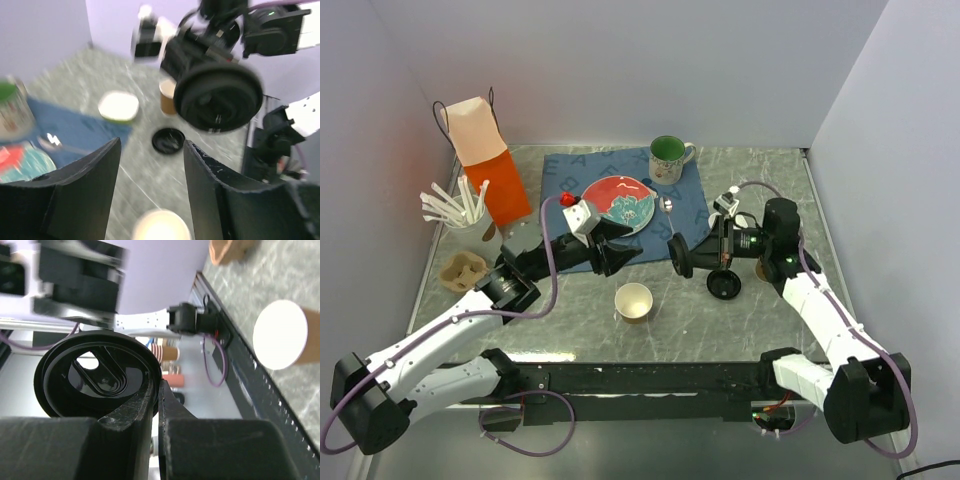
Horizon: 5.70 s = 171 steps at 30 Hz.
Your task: Pack the takeout coffee
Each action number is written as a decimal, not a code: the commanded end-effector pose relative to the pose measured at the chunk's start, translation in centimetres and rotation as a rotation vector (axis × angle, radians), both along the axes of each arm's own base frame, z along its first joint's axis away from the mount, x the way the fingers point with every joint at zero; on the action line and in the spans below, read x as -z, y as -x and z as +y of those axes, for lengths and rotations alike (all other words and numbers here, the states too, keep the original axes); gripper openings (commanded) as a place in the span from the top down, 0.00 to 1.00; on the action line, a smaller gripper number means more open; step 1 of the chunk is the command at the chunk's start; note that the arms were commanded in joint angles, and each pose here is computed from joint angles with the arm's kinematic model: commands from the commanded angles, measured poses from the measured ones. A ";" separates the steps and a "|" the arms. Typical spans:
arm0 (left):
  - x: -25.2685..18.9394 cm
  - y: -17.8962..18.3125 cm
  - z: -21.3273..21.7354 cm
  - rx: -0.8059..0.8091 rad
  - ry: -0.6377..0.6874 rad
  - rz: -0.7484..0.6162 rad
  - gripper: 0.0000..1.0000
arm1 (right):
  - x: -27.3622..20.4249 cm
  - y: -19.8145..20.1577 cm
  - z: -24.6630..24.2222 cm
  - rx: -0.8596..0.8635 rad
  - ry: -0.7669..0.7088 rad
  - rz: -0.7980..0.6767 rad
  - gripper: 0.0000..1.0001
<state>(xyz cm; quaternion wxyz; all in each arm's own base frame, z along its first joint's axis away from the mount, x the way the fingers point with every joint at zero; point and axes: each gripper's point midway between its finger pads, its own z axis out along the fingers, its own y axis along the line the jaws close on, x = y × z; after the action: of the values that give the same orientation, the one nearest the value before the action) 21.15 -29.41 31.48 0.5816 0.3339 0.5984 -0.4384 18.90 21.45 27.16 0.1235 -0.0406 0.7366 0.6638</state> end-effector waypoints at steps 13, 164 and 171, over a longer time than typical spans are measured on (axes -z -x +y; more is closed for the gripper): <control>-4.9 3.5 -4.0 0.180 0.000 -0.497 0.42 | -0.2 0.9 1.4 -0.106 0.017 0.040 0.94; 25.3 5.6 3.0 -0.873 -0.810 1.164 0.99 | 15.9 -3.4 6.4 -0.096 0.530 0.058 0.60; 26.0 6.0 3.2 -0.873 -0.831 1.168 0.99 | 17.7 -2.2 6.0 -0.120 0.557 0.097 0.63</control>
<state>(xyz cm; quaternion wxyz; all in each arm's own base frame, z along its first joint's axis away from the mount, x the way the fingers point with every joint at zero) 17.90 -27.24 10.80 0.1939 -0.0378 0.9777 -0.0706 21.44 26.54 9.00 0.0312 -0.0625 0.9025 0.4250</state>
